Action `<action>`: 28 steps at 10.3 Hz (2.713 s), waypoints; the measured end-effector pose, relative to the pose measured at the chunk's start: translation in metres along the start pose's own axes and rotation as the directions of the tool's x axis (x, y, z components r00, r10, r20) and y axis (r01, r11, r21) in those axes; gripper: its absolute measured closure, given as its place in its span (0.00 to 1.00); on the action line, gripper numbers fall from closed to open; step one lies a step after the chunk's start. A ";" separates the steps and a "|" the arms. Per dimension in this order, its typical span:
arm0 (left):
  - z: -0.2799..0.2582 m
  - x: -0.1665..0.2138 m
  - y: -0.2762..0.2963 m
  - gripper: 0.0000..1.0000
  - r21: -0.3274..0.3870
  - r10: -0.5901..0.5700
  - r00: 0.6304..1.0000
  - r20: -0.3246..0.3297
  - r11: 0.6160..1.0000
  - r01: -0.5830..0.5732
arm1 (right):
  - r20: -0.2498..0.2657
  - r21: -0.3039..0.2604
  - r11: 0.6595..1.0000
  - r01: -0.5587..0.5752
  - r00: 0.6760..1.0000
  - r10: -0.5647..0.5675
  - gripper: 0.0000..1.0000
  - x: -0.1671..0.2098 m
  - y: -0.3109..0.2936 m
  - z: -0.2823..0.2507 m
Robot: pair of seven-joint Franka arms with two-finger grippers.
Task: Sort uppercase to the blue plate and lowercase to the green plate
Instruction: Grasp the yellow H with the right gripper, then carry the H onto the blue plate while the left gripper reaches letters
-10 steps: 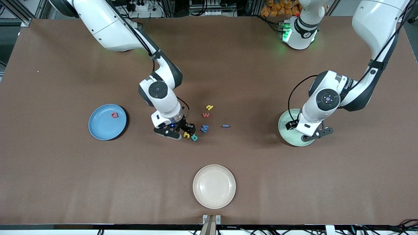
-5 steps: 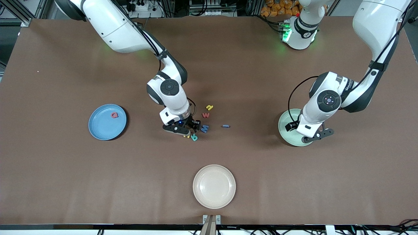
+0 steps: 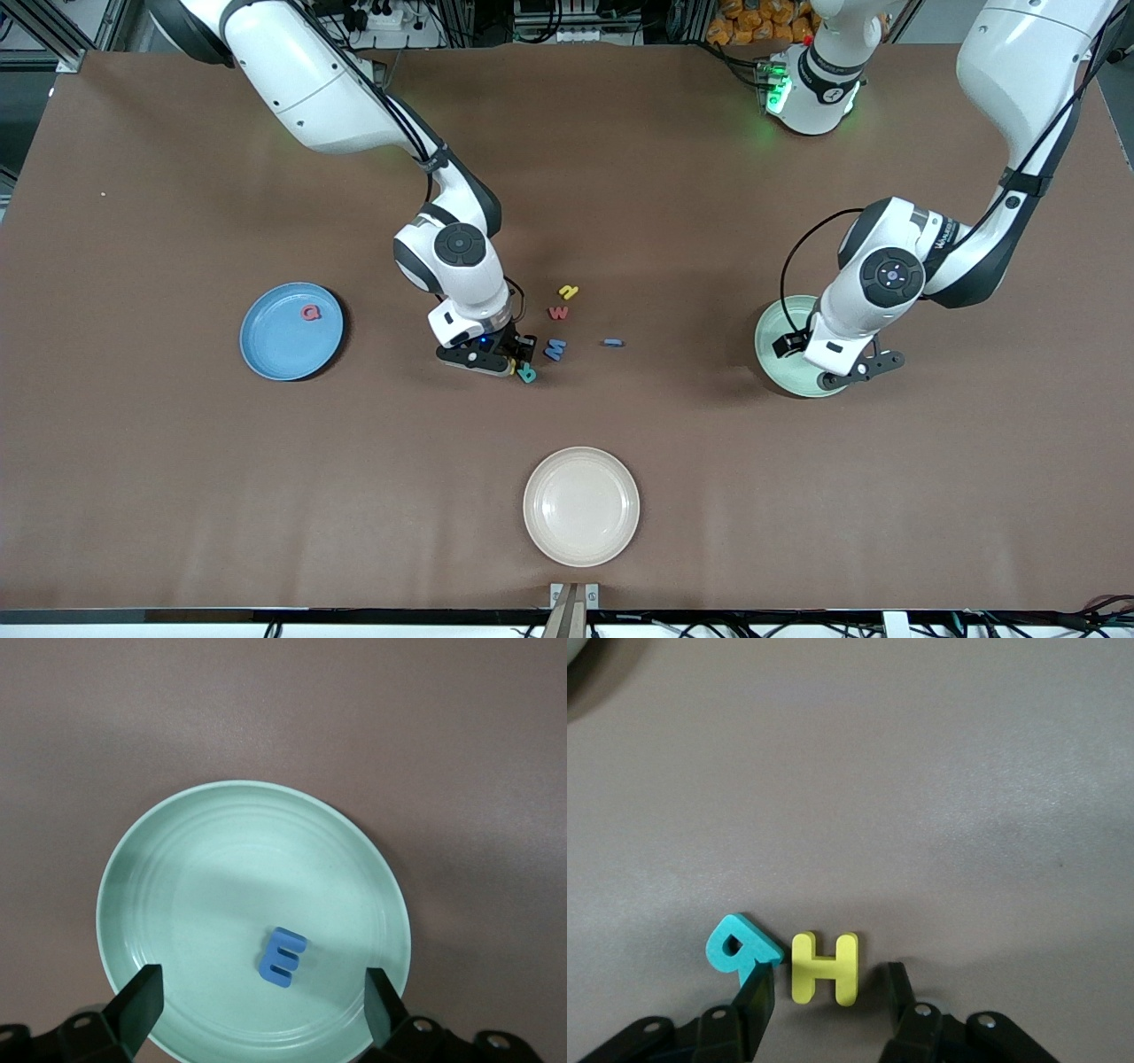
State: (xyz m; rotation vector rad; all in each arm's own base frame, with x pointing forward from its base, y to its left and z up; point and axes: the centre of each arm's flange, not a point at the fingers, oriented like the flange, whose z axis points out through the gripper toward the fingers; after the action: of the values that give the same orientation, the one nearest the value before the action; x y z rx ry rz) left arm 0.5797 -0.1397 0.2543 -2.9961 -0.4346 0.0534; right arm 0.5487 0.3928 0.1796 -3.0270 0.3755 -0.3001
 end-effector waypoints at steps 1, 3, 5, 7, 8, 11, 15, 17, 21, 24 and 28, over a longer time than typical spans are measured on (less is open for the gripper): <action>0.000 0.000 0.000 0.00 0.000 0.000 1.000 0.000 1.000 0.000 | -0.001 -0.003 1.000 0.006 1.000 -0.006 0.44 -0.001 0.000 0.002; 0.000 0.000 0.000 0.00 0.000 0.001 1.000 0.000 1.000 -0.001 | -0.010 -0.007 1.000 0.026 1.000 -0.027 0.48 -0.002 -0.001 0.002; -0.001 0.000 0.001 0.00 -0.001 0.000 1.000 -0.002 1.000 0.000 | -0.014 -0.006 0.999 0.035 0.999 -0.036 0.53 -0.003 -0.002 0.001; -0.002 0.001 0.001 0.00 -0.003 -0.001 1.000 -0.004 1.000 0.001 | -0.018 -0.008 0.999 0.043 0.999 -0.043 0.56 -0.003 -0.002 0.001; -0.002 0.001 0.001 0.00 -0.003 -0.001 1.000 -0.004 1.000 0.001 | -0.019 -0.008 0.999 0.046 0.999 -0.046 0.57 -0.003 -0.002 0.001; -0.002 0.002 0.001 0.00 -0.003 -0.001 1.000 -0.004 1.000 0.001 | -0.028 -0.012 0.998 0.063 0.998 -0.064 0.60 -0.004 -0.003 0.001; -0.002 0.002 0.000 0.00 -0.003 -0.002 1.000 -0.005 1.000 0.002 | -0.033 -0.021 0.997 0.070 0.997 -0.071 0.67 0.000 0.001 0.002; -0.002 0.002 0.000 0.00 -0.004 -0.002 1.000 -0.005 1.000 0.002 | -0.031 -0.033 0.995 0.094 0.995 -0.095 0.67 0.006 0.006 0.002; -0.005 0.004 0.001 0.00 -0.014 -0.012 1.000 -0.003 1.000 0.012 | 0.067 -0.194 0.943 0.271 0.962 -0.263 0.67 0.052 0.048 -0.007; -0.021 -0.003 0.028 0.00 -0.068 -0.112 0.994 0.016 0.991 0.112 | 0.184 -0.270 0.873 0.407 0.911 -0.368 0.67 0.096 0.093 -0.057; -0.028 -0.059 0.136 0.00 -0.095 -0.387 0.920 0.061 0.916 0.391 | 0.279 -0.245 0.808 0.536 0.837 -0.471 0.67 0.103 0.188 -0.098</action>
State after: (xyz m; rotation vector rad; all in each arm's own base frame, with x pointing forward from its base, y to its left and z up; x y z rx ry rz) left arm 0.5628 -0.2888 0.2669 -2.9475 -1.0607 0.0588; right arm 0.5827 0.1800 0.2756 -3.3776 -0.4662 0.0636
